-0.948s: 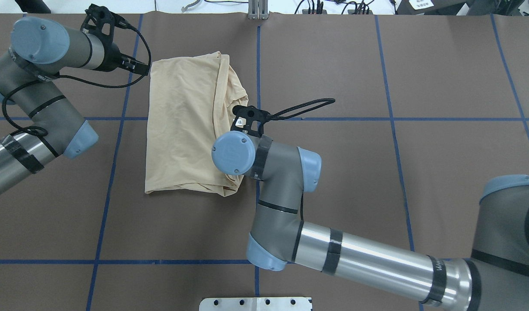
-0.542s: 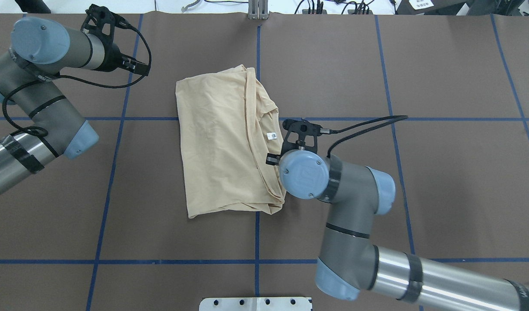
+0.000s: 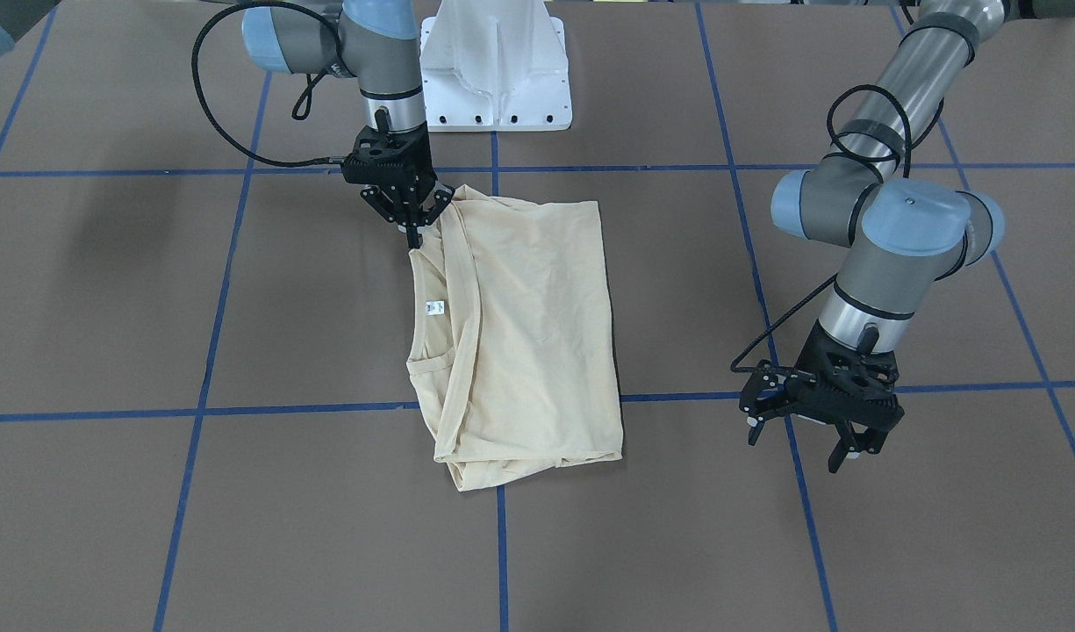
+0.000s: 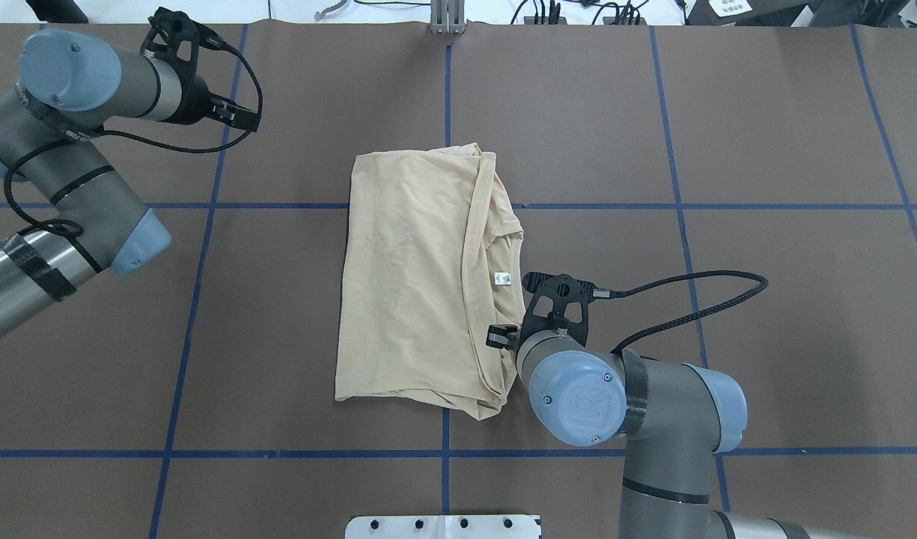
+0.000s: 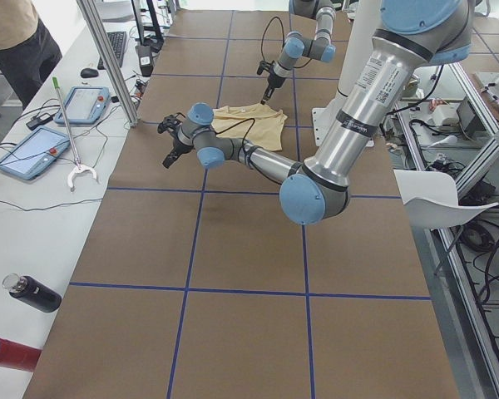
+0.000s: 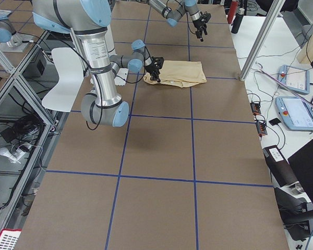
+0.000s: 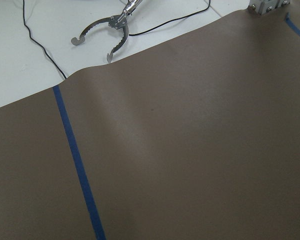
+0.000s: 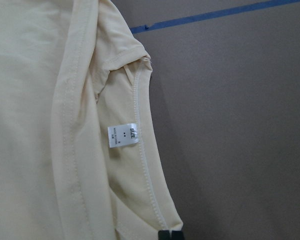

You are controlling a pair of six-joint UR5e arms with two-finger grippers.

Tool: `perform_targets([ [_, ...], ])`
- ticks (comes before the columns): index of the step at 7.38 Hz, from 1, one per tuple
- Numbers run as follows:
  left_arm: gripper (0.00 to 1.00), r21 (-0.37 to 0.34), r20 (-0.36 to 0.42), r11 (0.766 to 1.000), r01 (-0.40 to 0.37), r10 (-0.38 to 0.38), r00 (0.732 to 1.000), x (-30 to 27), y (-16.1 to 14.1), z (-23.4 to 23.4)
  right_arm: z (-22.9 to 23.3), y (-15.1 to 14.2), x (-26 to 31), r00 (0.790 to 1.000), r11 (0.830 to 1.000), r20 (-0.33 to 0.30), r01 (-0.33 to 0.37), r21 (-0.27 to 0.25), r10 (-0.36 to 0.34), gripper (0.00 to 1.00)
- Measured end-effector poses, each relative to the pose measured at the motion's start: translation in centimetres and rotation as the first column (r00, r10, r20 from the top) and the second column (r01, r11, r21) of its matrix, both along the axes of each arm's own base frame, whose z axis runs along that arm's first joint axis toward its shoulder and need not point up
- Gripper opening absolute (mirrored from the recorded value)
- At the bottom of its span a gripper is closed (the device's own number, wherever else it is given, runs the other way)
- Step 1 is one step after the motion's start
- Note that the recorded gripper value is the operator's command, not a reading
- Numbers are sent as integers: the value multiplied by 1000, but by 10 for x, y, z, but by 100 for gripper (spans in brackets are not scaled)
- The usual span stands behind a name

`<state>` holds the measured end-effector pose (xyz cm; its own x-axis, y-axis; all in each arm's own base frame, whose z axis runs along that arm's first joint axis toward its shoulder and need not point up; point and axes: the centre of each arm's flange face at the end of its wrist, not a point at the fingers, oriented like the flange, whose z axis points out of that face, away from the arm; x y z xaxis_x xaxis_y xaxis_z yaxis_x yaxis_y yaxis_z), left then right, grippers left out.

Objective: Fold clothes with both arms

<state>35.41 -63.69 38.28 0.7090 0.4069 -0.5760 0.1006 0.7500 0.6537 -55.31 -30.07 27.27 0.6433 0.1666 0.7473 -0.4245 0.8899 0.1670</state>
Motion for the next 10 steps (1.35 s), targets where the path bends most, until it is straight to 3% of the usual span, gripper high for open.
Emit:
perform_targets([
  [2, 100, 0, 0, 1000, 0, 0, 1000, 0, 0, 0, -7, -14, 4, 1000, 1000, -17, 14, 25, -14, 100],
  [3, 100, 0, 0, 1000, -1, 1, 1000, 0, 0, 0, -21, -39, 7, 999, 999, -36, 24, 43, -22, 100],
  [6, 100, 0, -1, 1000, -1, 1, 1000, 0, 0, 0, -61, -115, -41, 992, 999, -123, 31, 17, -29, 100],
  [9, 100, -1, 0, 1000, -1, 1, 1000, -1, 2, 2, -52, -134, -72, 972, 998, -225, 69, -7, -68, 100],
  [10, 100, 0, -1, 1000, -1, 1, 1000, -2, 3, 2, -49, -138, -81, 966, 997, -248, 72, -17, -74, 94],
])
